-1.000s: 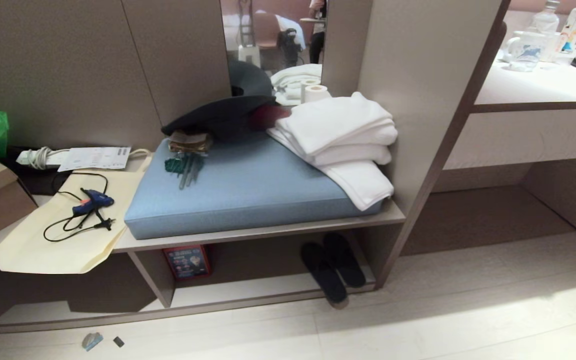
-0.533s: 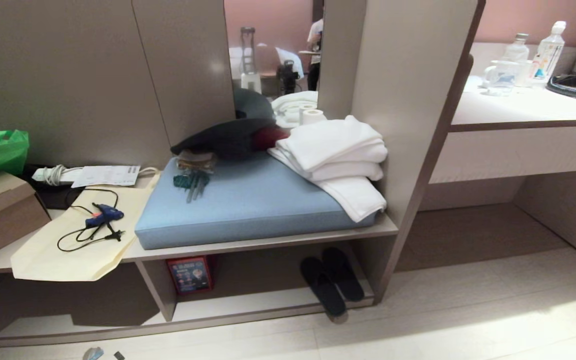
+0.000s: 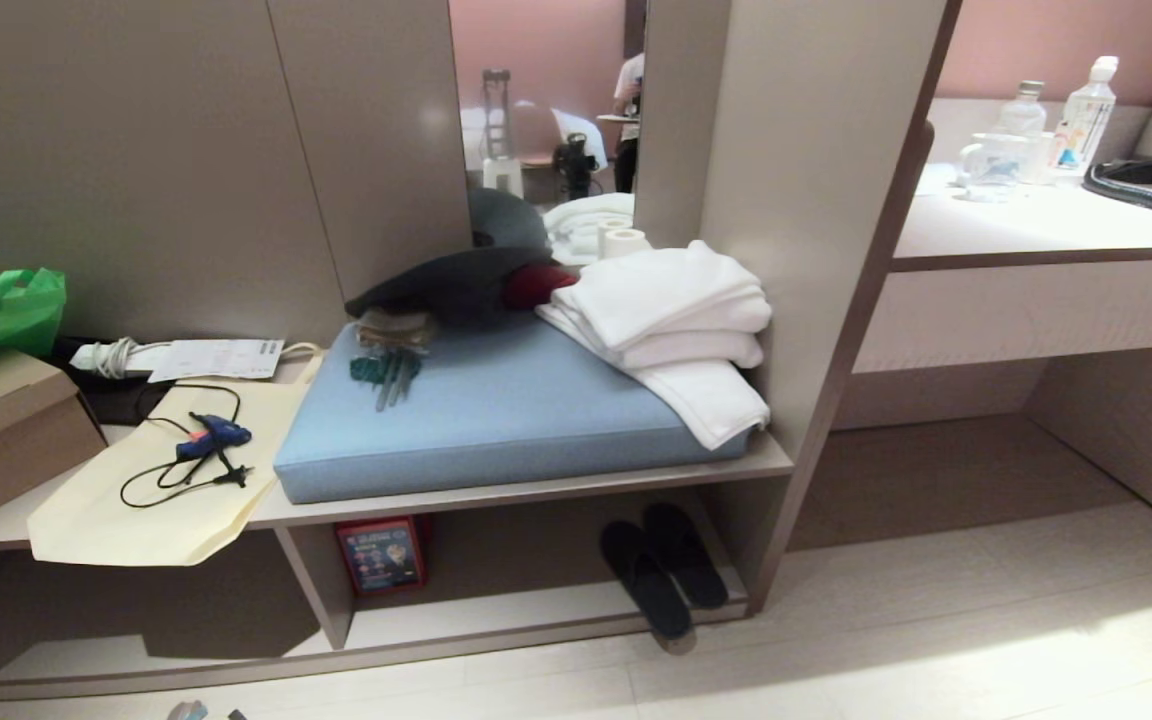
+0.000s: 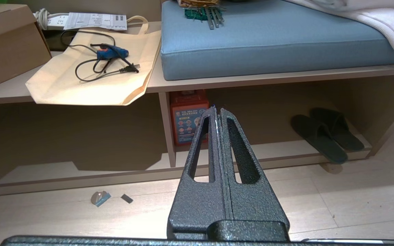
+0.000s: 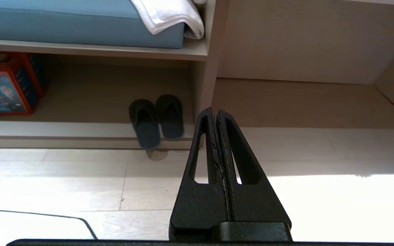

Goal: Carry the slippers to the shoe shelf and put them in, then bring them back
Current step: Pick up the slippers in the shoe cabinet

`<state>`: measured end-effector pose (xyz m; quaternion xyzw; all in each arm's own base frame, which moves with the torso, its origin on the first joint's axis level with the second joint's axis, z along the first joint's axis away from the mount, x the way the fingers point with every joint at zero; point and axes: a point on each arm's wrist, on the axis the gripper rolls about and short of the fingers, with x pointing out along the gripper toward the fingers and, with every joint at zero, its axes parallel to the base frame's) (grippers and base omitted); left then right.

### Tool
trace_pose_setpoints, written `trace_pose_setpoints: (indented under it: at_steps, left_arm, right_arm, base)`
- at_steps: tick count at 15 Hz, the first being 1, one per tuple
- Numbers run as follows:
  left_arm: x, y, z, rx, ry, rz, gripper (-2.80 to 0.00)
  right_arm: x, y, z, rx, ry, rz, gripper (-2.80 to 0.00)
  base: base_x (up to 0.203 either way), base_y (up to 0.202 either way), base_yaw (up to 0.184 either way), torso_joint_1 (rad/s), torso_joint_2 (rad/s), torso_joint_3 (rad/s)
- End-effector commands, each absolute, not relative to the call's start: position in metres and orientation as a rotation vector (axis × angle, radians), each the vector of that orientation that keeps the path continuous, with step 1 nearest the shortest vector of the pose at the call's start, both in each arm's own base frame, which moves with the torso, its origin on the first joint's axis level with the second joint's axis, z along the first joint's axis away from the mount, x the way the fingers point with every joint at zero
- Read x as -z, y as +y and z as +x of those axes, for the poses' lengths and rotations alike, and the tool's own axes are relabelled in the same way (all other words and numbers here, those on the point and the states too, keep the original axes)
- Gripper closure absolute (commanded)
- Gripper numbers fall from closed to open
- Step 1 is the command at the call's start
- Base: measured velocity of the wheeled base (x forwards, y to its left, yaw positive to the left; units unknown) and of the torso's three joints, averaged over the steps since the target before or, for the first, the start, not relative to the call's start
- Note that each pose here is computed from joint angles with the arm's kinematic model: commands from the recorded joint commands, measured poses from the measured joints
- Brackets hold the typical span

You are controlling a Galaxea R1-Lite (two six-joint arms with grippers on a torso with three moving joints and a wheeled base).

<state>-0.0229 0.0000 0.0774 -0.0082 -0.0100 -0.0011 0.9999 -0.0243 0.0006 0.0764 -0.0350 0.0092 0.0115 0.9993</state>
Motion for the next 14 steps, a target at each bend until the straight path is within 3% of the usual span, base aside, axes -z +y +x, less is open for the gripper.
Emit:
trace_pose_setpoints:
  at_steps: [1,14]
  left_arm:
    - [-0.0753,0.0,-0.0224,0.003,-0.014,-0.017,0.0]
    - [-0.0754,0.0,-0.0223,0.003,-0.014,-0.017,0.0]
  right_arm:
    - [-0.0761,0.0006,-0.0241,-0.024,0.02,-0.071,0.0]
    - [-0.0761,0.0006,-0.024,-0.022,0.019,-0.066,0.0]
  base:
    - [0.0,0.0,0.0,0.0,0.0,0.0]
    - [0.0,0.0,0.0,0.0,0.0,0.0]
